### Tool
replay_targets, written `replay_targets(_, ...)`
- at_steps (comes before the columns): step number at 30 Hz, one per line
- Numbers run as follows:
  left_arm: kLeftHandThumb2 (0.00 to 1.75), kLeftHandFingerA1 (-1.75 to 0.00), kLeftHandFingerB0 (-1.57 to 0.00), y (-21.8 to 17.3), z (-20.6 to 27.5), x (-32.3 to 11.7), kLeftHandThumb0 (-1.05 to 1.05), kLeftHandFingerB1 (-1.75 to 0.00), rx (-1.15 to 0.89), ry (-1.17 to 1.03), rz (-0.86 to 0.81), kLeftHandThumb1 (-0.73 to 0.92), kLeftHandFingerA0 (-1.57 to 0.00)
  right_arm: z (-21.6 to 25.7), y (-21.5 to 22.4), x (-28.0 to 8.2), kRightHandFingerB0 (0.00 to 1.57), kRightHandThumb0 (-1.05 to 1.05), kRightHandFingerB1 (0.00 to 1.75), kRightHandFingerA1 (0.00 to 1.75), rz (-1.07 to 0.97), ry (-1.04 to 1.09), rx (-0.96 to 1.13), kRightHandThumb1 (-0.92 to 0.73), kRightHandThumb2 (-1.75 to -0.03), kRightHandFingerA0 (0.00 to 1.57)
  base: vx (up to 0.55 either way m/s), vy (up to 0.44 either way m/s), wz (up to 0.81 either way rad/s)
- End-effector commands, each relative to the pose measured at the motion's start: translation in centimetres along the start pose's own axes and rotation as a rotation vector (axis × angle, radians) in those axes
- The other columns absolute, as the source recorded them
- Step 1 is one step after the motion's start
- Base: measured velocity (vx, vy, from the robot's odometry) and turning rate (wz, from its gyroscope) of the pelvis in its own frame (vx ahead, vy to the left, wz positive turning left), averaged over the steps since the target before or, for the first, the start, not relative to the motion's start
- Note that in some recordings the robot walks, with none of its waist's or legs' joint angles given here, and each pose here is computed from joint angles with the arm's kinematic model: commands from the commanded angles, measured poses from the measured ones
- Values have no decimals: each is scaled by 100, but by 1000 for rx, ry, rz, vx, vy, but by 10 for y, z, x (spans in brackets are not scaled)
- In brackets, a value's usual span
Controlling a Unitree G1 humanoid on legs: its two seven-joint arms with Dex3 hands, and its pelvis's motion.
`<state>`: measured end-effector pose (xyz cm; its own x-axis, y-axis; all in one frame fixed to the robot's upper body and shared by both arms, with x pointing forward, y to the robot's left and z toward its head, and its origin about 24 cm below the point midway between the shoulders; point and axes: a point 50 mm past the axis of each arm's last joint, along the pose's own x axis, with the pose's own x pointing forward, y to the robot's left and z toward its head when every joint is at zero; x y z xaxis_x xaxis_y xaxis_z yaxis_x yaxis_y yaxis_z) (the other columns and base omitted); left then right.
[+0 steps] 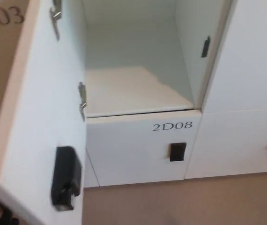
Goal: The robot walks towards an open cabinet and lifts its left hand to push the door towards the right to close it.
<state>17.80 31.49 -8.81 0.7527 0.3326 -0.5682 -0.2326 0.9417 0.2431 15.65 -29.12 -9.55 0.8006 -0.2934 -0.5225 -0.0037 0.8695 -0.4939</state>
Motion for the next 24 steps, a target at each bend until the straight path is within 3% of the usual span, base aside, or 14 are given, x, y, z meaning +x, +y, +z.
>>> replay_targets(1,92,-112,-46,7,-2,-2,-45,-88,13,9,15,49,-64,-6,1,-3,49,-25,42,52,-5,11,2,-68,-60,69,139,-91,-3)
replay_targets(3,92,-111,-45,7,-2,-1,-45,-88,9,12,13,49,-62,-6,1,-4,49,-25,42,52,-6,17,2,-68,-60,71,160,-64,0)
replay_targets(4,105,-96,-50,7,-1,-1,-45,-78,10,12,13,43,-72,-6,2,-3,49,-24,42,52,-6,19,3,-68,-60,70,150,-45,-1)
replay_targets(6,105,-96,-50,7,-1,-1,-45,-78,14,11,14,43,-72,-6,2,-3,49,-24,42,52,-6,18,5,-68,-60,70,154,-29,-3)
replay_targets(7,92,-112,-44,6,0,0,-45,-88,15,10,13,48,-64,-7,2,-4,50,-24,42,52,-6,19,7,-67,-59,70,160,1,-1)
replay_targets(14,95,-111,-44,6,1,0,-45,-84,44,4,6,50,-65,-9,3,-5,52,-24,43,53,-4,20,16,-67,-59,72,118,109,5)
replay_targets(15,106,-97,-49,6,1,0,-45,-77,43,2,9,44,-74,-9,3,-5,52,-23,43,52,-5,20,16,-67,-59,72,135,154,-15)
replay_targets(16,106,-97,-49,6,1,0,-45,-77,43,0,12,44,-74,-9,3,-5,52,-23,43,52,-5,19,16,-67,-59,72,30,51,11)
replay_targets(17,93,-111,-43,6,2,0,-47,-86,43,-3,12,50,-64,-9,3,-5,54,-24,43,52,-5,19,14,-67,-59,73,71,82,10)
replay_targets(24,92,-108,-41,4,5,0,-47,-88,24,-27,18,54,-61,-9,4,-5,54,-23,43,51,-6,24,13,-67,-59,72,10,12,1)
